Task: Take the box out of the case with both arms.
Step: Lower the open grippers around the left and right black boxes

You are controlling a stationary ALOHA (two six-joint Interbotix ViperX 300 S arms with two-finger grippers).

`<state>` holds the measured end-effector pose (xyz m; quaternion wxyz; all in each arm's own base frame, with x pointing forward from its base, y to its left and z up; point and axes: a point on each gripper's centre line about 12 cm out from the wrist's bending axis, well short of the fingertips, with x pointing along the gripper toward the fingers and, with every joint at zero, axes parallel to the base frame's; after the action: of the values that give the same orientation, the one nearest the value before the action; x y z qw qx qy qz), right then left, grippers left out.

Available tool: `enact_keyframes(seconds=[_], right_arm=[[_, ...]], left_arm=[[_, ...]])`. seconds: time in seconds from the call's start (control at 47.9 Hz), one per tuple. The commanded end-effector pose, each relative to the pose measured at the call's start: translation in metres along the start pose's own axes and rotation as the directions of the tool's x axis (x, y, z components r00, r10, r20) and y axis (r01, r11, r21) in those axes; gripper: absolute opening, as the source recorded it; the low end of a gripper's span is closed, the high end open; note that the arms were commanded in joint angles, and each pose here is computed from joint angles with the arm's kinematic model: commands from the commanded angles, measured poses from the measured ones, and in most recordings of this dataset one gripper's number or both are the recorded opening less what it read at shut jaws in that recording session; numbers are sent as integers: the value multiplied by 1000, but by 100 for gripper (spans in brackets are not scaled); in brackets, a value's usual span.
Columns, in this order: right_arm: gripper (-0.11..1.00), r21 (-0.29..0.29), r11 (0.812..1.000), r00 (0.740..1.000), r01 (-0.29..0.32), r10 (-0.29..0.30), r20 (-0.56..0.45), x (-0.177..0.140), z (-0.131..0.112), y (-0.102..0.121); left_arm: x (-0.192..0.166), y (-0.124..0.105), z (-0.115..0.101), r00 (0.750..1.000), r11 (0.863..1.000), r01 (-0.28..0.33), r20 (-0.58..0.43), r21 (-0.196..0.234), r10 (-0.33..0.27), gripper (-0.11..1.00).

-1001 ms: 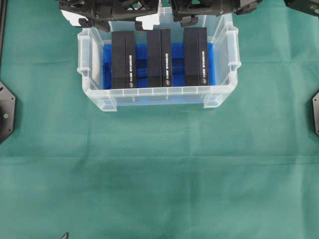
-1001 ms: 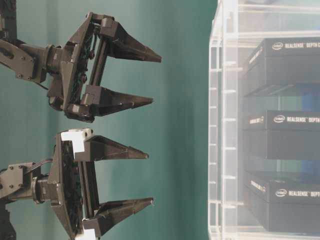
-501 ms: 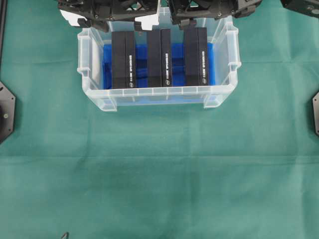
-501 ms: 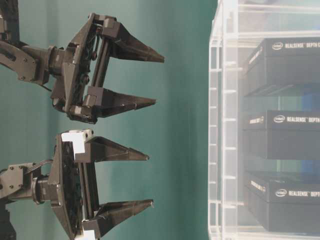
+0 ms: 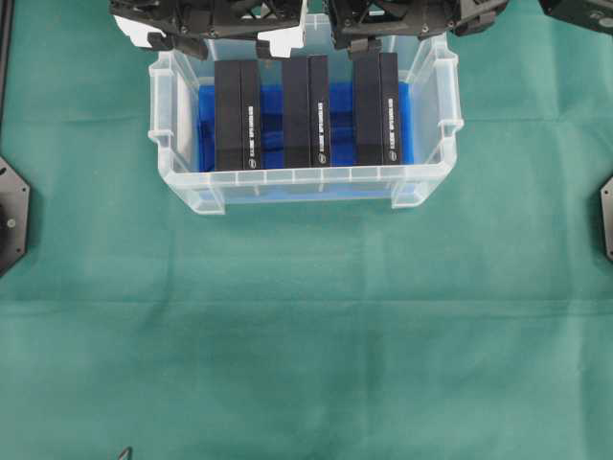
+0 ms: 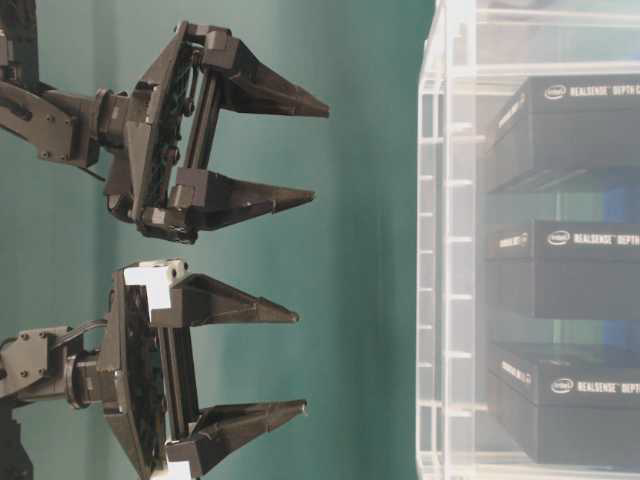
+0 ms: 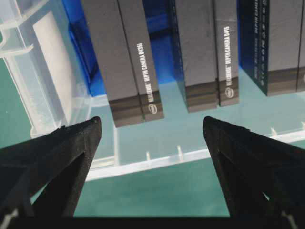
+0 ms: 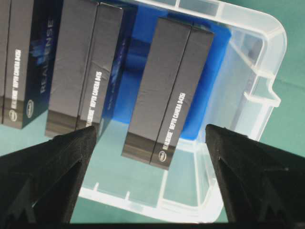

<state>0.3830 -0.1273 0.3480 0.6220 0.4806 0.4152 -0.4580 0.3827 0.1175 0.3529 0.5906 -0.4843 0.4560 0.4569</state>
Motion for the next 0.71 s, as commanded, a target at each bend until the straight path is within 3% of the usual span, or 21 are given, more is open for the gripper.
enact_keyframes(seconds=[0.0,0.688], right_arm=[[94,2,999,999,-33,33,13,-13,1,3],[94,4,999,999,-39,39,3,-13,0,3]], left_arm=[[-14,0,2,999,999,32,19,-3,-32,91],[-13,1,2,1000,1000,26,18,-4,-26,91]])
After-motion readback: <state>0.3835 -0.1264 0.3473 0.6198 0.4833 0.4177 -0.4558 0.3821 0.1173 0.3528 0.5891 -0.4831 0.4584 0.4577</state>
